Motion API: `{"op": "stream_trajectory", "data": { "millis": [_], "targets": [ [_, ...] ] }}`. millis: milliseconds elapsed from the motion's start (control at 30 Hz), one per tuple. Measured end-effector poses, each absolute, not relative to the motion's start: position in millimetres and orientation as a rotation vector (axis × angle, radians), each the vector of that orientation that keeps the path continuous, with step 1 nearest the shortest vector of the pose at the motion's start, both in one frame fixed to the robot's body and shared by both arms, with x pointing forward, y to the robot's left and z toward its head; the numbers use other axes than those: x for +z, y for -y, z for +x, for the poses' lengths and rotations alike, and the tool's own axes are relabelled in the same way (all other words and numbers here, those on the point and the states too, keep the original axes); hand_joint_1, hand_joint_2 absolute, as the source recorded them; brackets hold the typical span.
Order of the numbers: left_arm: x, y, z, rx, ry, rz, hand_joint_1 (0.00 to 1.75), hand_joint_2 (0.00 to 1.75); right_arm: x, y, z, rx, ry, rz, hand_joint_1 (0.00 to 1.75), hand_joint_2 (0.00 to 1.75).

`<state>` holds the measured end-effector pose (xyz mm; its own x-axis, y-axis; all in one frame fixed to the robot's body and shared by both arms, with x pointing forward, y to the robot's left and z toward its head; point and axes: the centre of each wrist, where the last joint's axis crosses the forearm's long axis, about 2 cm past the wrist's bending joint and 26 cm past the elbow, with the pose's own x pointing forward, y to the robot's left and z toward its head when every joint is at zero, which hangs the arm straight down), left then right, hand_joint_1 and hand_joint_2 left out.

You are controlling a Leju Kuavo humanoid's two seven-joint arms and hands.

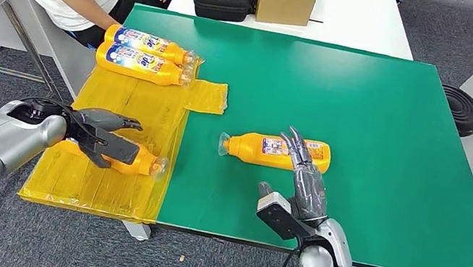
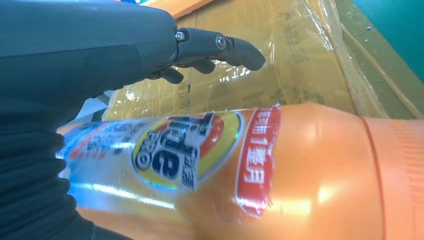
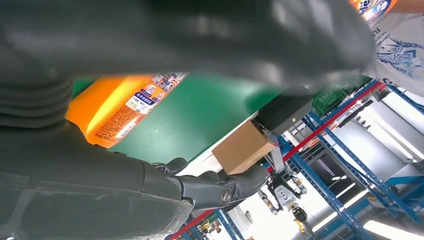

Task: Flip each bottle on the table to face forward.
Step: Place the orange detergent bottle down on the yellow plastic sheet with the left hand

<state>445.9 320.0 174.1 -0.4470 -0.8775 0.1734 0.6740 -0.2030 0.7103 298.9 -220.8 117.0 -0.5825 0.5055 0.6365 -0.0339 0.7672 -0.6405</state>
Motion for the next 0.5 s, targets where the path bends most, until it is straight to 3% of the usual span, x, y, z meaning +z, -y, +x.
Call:
{"op": "stream_trajectory", "data": {
  "millis": [500],
  "targets": [
    [183,-333,445,-1.877,0.901,0.301,0.0,0.0,116,225,300,0.747,2.055,-0.366,0.0,0.0]
  ]
}}
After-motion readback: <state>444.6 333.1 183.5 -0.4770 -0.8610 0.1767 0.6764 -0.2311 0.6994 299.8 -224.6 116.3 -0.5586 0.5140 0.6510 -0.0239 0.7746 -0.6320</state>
